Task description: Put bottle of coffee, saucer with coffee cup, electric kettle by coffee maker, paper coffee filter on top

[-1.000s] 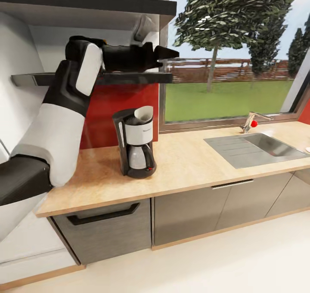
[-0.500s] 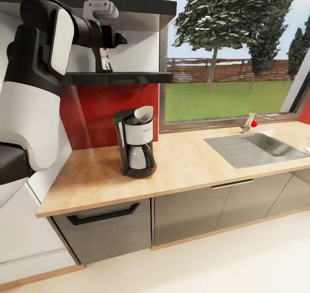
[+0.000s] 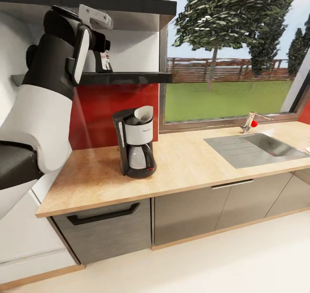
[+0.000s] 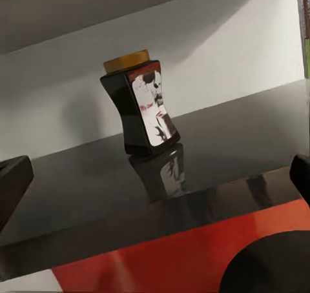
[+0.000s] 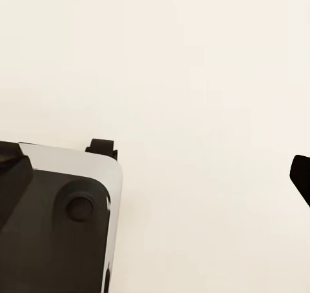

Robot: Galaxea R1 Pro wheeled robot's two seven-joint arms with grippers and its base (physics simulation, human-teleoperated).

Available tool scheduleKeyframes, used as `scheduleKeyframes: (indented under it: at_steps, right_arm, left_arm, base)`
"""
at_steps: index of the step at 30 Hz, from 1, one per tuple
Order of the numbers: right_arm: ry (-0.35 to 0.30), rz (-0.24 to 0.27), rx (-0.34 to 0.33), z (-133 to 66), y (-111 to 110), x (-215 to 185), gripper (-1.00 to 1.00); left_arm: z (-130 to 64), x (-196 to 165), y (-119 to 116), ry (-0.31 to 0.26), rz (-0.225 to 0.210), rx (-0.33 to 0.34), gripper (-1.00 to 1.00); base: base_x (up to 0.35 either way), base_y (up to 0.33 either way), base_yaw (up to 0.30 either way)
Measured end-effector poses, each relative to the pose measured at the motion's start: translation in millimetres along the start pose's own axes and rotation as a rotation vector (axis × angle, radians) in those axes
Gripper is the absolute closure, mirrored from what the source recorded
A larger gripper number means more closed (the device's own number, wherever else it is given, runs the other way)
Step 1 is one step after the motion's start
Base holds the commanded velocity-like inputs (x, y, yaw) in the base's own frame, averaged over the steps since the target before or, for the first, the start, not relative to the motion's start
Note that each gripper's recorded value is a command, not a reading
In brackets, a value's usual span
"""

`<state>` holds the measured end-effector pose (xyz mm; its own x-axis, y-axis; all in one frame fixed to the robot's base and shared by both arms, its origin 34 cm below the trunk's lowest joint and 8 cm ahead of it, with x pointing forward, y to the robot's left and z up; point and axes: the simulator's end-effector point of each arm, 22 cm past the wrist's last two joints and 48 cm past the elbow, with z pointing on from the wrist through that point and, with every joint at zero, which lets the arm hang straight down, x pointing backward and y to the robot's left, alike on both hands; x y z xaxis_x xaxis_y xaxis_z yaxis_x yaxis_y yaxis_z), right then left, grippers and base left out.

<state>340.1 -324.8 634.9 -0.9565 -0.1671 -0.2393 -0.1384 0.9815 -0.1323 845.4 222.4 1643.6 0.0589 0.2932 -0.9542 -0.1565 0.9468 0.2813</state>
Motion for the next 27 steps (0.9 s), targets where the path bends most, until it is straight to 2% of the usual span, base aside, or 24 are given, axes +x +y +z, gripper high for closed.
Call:
scheduleKeyframes:
  at_steps: [6, 7, 8, 10, 13, 19, 27]
  right_arm:
    - [-0.018, 0.000, 0.001, -0.1, -0.5, -3.9, -1.00]
    - [-0.020, 0.000, 0.001, -0.1, -0.6, -4.4, -1.00]
    - [-0.021, 0.000, 0.001, -0.1, -0.6, -4.6, -1.00]
    - [-0.022, -0.001, 0.002, -0.1, -1.4, -4.7, -1.00]
    - [-0.022, -0.001, 0.002, -0.1, -1.7, -4.7, -1.00]
    - [-0.023, -0.001, 0.002, -0.2, -1.9, -4.8, -1.00]
    - [-0.023, 0.000, 0.004, -0.1, -2.6, -4.9, -1.00]
  left_arm:
    - [24.2, 17.3, 7.6, -0.004, 0.031, -0.072, -1.00]
    - [29.8, 16.5, 14.3, -0.016, 0.022, -0.098, -1.00]
    - [37.2, 21.1, 21.0, -0.014, -0.005, -0.115, -1.00]
    - [50.1, 35.5, 25.6, 0.002, -0.072, -0.114, -1.00]
    - [59.0, 47.1, 27.3, 0.012, -0.113, -0.112, -1.00]
    - [61.5, 37.9, 37.6, 0.016, -0.143, -0.127, -1.00]
    - [59.3, 25.2, 46.5, -0.002, -0.151, -0.140, -1.00]
  base:
    - [0.000, 0.000, 0.000]
    - [0.000, 0.000, 0.000]
    - [0.000, 0.000, 0.000]
    - [0.000, 0.000, 0.000]
    - [0.000, 0.000, 0.000]
    - [0.000, 0.000, 0.000]
    - [0.000, 0.000, 0.000]
